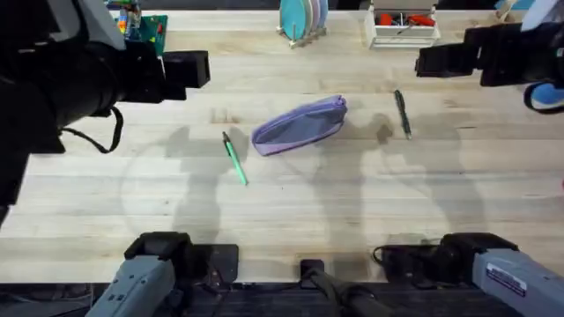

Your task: Unzip the bag, pick up the pens from the table one at a time and place them inside, then zip the bag closed.

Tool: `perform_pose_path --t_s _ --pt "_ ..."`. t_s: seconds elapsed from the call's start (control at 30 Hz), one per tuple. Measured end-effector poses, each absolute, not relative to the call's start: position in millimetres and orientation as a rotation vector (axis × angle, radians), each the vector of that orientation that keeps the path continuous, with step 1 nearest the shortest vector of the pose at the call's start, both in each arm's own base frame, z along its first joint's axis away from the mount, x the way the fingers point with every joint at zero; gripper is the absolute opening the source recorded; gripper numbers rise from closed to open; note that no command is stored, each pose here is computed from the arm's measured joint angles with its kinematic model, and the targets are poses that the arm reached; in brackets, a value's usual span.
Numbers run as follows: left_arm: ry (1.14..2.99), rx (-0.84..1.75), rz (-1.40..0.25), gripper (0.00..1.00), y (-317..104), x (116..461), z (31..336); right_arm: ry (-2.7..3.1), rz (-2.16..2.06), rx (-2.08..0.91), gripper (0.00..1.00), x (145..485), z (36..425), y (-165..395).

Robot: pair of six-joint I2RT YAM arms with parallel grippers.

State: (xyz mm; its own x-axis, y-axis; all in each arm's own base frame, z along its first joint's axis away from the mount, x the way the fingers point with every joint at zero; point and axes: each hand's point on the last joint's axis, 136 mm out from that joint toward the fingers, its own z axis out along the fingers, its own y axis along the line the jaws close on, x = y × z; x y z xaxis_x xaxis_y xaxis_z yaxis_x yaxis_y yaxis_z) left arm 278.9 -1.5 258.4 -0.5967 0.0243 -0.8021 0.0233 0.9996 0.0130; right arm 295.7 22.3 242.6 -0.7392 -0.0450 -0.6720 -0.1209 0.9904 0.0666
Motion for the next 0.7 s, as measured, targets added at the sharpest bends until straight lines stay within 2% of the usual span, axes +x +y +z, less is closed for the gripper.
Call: perform_pose_path --t_s 0.2,0.33,0.47,0.7 --pt "2.249 0.243 0.011 0.994 -12.5 267.8 251.4 2.399 0.125 -0.145 0.995 295.7 242.7 22.4" --pt "2.235 0.585 -0.074 0.993 -40.7 252.7 241.2 2.393 0.120 -0.156 0.996 296.7 243.5 22.3" --pt "2.126 0.910 -0.169 0.993 -68.4 236.7 238.6 2.388 0.111 -0.179 0.996 297.2 244.0 22.3" --pt "2.000 1.073 -0.208 0.994 -83.9 231.7 244.5 2.382 0.103 -0.197 0.995 298.0 244.7 22.3"
